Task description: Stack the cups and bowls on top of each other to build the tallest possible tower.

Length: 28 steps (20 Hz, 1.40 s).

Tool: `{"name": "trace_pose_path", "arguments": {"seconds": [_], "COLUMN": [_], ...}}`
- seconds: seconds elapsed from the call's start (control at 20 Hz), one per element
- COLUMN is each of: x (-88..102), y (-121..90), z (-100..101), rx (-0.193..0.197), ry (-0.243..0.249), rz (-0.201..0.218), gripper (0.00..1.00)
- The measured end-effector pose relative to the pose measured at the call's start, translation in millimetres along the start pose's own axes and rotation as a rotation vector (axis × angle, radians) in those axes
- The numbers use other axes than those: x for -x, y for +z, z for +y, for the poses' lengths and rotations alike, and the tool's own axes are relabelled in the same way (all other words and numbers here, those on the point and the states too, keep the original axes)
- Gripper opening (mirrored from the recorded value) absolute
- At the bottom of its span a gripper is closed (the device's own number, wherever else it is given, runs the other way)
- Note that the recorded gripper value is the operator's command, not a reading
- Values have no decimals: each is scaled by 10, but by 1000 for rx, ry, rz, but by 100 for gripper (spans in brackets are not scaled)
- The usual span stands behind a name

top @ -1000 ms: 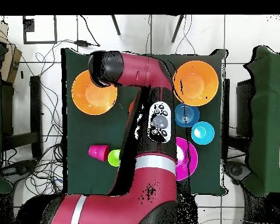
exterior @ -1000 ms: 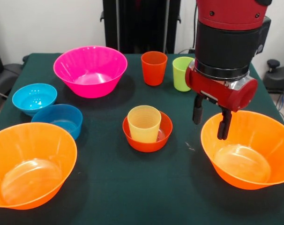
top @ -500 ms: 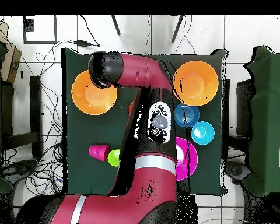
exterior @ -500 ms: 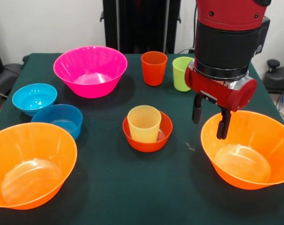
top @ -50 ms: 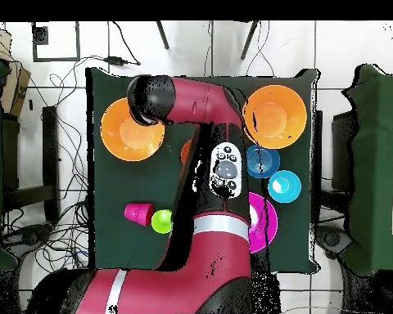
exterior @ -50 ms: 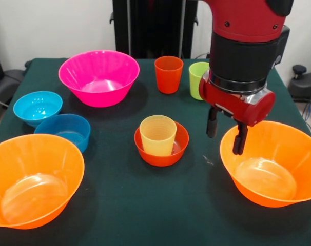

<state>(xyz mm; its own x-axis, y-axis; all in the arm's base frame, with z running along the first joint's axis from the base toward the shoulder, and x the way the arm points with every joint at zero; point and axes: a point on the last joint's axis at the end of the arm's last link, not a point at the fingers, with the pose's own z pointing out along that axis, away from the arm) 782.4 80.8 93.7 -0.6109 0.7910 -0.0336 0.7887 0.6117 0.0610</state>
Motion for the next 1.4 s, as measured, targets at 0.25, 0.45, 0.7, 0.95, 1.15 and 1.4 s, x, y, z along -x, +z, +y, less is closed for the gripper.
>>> {"name": "trace_pose_path", "arguments": {"seconds": [0.25,0.45,0.7,0.95,1.15,1.4], "x": [93,115,94,47,-12,-82], "y": [110,178,274,339,356,317], "z": [-166,-262,-347,-365,-326,-252], "rx": [-16,-28,-36,-34,-26,-10], "ry": [6,5,-3,-16,-28,-38], "rz": [14,25,46,64,75,85], "gripper": [100,100,100,100,100,100]}}
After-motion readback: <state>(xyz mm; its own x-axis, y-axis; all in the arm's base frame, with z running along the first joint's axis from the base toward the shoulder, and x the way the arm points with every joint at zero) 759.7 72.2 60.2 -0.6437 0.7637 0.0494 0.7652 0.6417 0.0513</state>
